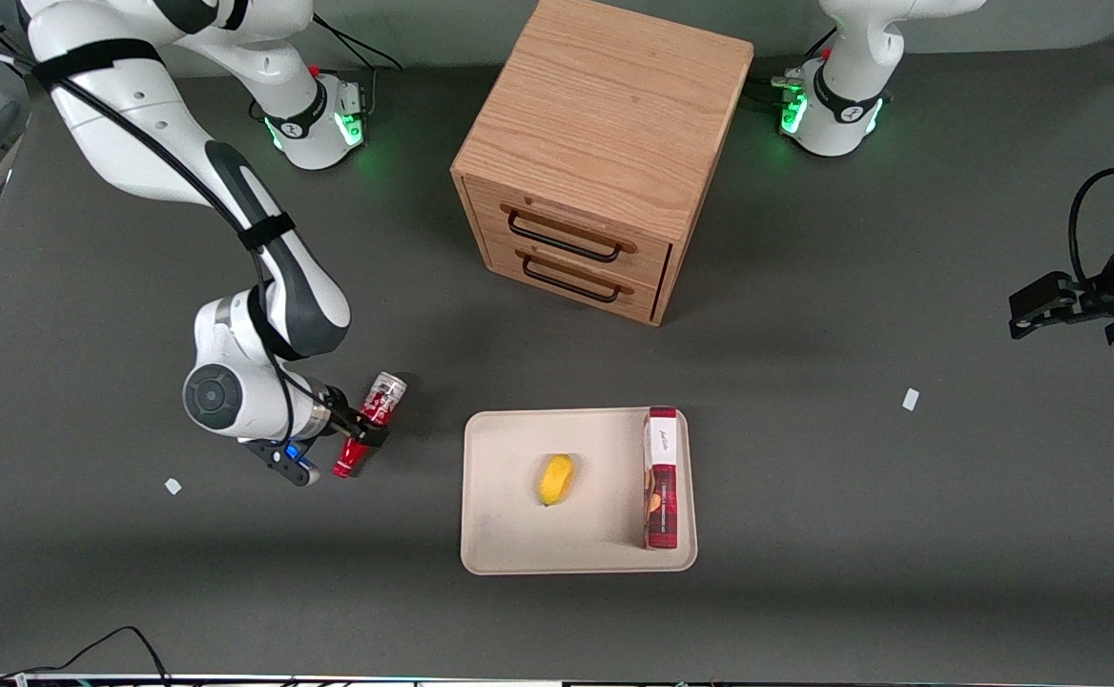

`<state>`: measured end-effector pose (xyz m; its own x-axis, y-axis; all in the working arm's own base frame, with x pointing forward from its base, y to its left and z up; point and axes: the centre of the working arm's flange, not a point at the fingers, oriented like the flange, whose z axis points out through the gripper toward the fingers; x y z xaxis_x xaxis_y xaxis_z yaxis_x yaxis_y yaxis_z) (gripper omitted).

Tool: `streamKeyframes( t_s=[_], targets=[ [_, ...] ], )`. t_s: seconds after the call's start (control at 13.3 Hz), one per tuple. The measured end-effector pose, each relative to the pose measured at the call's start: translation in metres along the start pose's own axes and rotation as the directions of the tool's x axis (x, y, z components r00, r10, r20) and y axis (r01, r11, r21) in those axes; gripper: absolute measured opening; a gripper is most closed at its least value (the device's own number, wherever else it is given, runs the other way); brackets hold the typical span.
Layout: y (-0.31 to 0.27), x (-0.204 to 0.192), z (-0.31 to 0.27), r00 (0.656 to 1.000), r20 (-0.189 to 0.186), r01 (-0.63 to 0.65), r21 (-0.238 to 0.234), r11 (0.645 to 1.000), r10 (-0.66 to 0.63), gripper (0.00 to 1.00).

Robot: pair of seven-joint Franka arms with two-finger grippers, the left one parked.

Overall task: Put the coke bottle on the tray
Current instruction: 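Lower the right gripper over the bottle and close on its body, then lift the bottle and carry it over the white tray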

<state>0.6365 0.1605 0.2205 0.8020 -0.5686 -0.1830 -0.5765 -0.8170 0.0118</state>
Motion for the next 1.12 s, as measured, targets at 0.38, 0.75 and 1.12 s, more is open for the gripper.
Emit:
streamKeyframes(
  t_s=[0.38,0.75,1.12],
  targets=[
    [0.003,-0.003,0.042,0.999,-0.042,0.015,0.01,1.0,-0.014,0.78],
    [-0.001,-0.008,0.041,0.997,-0.063,0.045,-0.002,0.999,-0.045,0.56],
    [-0.022,-0.028,-0.096,0.973,-0.126,0.196,-0.001,0.981,-0.195,0.56]
  ],
)
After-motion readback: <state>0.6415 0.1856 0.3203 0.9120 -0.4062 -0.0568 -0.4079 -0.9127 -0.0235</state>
